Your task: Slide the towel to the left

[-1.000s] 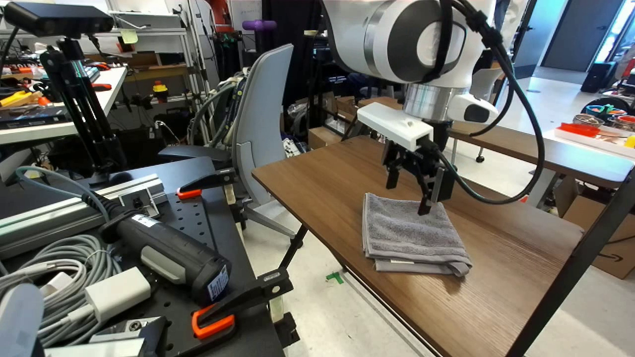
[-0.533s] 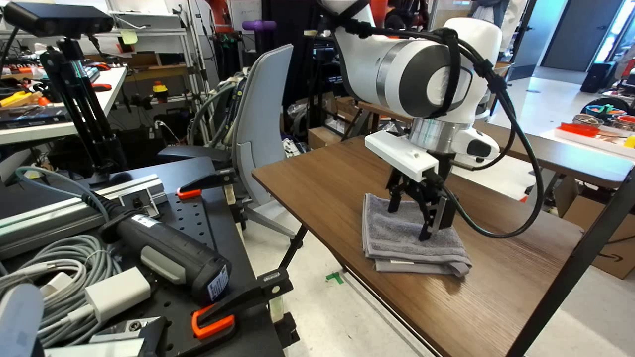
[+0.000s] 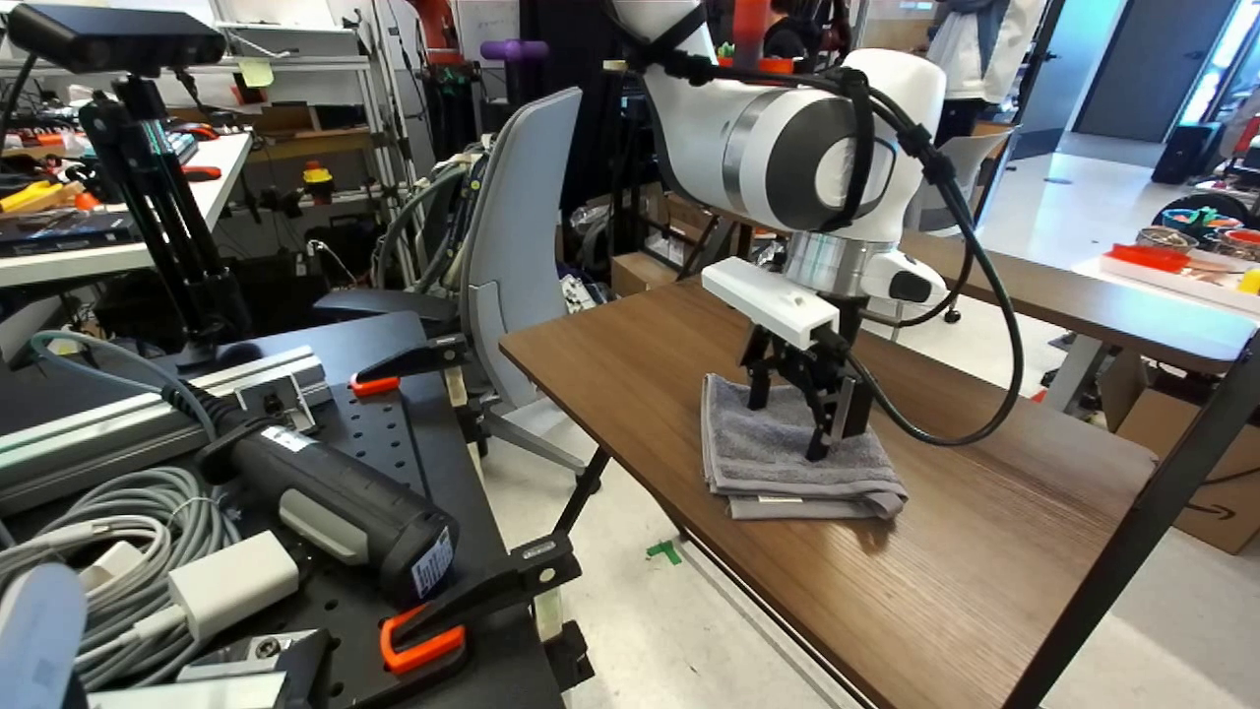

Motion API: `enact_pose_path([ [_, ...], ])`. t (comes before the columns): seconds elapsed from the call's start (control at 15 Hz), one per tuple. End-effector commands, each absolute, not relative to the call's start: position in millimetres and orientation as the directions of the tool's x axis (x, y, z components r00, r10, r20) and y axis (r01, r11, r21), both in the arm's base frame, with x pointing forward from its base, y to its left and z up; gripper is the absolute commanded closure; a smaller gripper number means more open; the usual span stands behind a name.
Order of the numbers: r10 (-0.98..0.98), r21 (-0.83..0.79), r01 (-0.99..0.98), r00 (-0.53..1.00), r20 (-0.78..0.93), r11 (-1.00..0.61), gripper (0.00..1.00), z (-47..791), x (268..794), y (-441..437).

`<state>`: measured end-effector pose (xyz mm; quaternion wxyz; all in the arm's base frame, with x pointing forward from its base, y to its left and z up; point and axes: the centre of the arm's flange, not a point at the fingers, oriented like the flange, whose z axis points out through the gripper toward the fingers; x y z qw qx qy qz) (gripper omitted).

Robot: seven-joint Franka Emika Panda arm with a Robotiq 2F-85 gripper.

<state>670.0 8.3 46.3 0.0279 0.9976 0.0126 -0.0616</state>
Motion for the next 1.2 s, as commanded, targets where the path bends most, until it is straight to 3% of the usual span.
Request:
enact_pose_path([
  [0.0,0.061,0.063,0.07,0.989,-0.136,-0.996,0.0,24,678,40],
  [1.13,0.141,0.037,0.144,0.987,-0.073,-0.989,0.0,35,663,202],
])
